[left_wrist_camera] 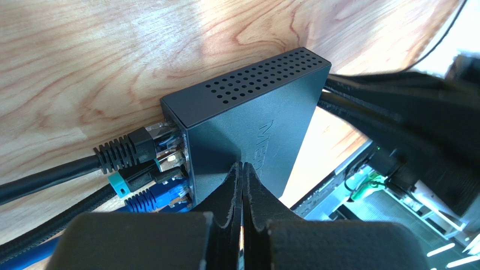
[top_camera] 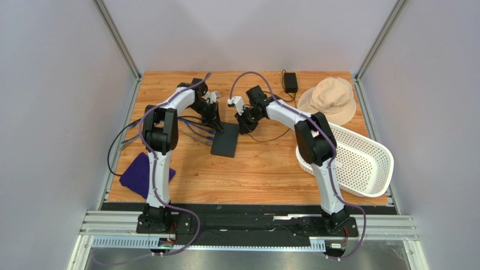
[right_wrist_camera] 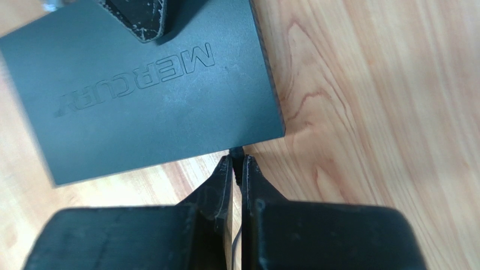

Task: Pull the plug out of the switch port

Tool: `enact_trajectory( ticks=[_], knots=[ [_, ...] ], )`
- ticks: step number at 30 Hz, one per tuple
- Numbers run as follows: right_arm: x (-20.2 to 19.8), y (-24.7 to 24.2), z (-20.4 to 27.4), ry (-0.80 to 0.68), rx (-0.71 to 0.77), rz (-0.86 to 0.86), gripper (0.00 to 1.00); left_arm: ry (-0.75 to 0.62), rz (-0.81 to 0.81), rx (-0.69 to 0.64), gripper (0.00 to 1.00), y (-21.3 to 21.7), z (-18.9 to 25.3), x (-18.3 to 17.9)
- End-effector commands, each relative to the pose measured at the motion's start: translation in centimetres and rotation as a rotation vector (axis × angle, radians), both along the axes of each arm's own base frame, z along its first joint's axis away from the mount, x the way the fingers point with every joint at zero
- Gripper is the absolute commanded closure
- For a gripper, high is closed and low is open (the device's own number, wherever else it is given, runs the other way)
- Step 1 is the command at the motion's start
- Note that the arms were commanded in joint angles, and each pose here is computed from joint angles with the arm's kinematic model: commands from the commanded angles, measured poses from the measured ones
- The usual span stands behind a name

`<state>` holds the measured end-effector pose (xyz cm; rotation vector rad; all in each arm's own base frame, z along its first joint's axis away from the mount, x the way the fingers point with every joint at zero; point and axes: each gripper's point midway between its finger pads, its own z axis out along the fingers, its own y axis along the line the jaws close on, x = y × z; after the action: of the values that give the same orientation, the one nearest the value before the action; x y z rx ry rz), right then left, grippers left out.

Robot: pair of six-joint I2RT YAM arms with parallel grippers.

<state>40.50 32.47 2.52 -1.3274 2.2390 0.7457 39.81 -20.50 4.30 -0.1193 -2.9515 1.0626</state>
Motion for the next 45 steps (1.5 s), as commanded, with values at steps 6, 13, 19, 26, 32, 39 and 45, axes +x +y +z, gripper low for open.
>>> enact_trajectory(
  ticks=[6, 13, 19, 26, 32, 39, 45],
  knots=[
    [5.4, -2.4, -0.1, -0.453, -0.291, -0.137, 1.00, -0.022, -0.035, 0.171, 1.00, 1.8, -4.3, 0.2],
    [4.0, -1.6, -0.9, -0.465, -0.283, 0.032, 1.00, -0.016, -0.042, 0.162, 1.00, 1.7, -4.4, 0.0],
    [-3.0, 2.0, 1.2, -0.045, 0.017, 0.120, 1.00, -0.027, -0.062, 0.160, 1.00, 1.8, -4.3, -0.1],
    [-0.4, 0.4, -0.7, -0.445, -0.261, 0.325, 1.00, -0.031, -0.066, 0.159, 1.00, 1.8, -4.2, 0.0],
    [0.7, -1.1, -1.3, -0.473, -0.339, 0.426, 1.00, -0.033, -0.069, 0.153, 1.00, 1.7, -4.2, 0.0],
    [-1.4, 0.2, -0.8, -0.249, -0.240, 0.287, 1.00, -0.026, -0.071, 0.142, 1.00, 1.6, -4.2, -0.1],
    [-2.9, 1.4, 1.1, 0.073, -0.084, 0.084, 1.00, -0.028, -0.070, 0.142, 1.00, 1.5, -4.2, 0.0]
  ],
)
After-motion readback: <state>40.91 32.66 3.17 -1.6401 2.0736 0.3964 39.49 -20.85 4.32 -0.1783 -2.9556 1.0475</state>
